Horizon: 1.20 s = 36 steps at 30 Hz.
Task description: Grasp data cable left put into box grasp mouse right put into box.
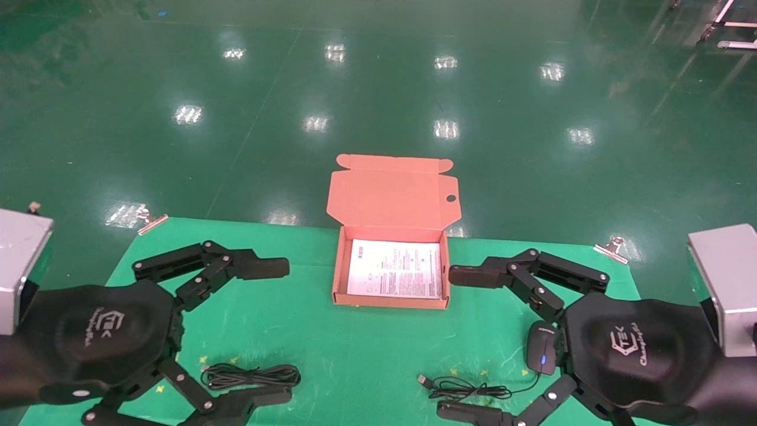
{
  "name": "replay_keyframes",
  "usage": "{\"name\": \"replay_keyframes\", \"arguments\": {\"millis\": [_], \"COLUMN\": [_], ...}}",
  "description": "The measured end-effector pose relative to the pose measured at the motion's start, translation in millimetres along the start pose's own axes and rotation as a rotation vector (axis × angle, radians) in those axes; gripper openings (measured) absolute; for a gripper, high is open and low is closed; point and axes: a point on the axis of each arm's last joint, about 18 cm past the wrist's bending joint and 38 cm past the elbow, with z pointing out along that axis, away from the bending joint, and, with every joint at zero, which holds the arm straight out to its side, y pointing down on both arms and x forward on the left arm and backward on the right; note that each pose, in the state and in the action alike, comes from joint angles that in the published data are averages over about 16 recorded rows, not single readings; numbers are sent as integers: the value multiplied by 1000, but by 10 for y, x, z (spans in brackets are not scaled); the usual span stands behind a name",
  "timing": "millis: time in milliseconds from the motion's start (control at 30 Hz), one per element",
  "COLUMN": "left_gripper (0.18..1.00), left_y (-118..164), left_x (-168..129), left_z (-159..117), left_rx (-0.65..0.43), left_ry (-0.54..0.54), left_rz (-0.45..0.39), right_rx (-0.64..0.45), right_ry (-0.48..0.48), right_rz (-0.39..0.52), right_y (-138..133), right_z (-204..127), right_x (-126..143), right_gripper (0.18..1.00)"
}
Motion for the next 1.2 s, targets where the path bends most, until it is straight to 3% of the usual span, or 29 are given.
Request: {"name": "replay_keyframes", "arguments": {"millis": [867, 1200], "left_gripper": [1001, 1001], "left_y": [-1, 74], "left_x": [3, -4], "left_z": [1, 70], "left_rx": [-1, -98], "left_ry": [1, 36], "left_rz": [1, 54], "right_rx": [-5, -113], "right_ry": [0, -26], "right_rz": [-3, -79], "right_y": [3, 69], "right_z": [2, 44], "right_x": [2, 14], "right_gripper": [1000, 1000]}}
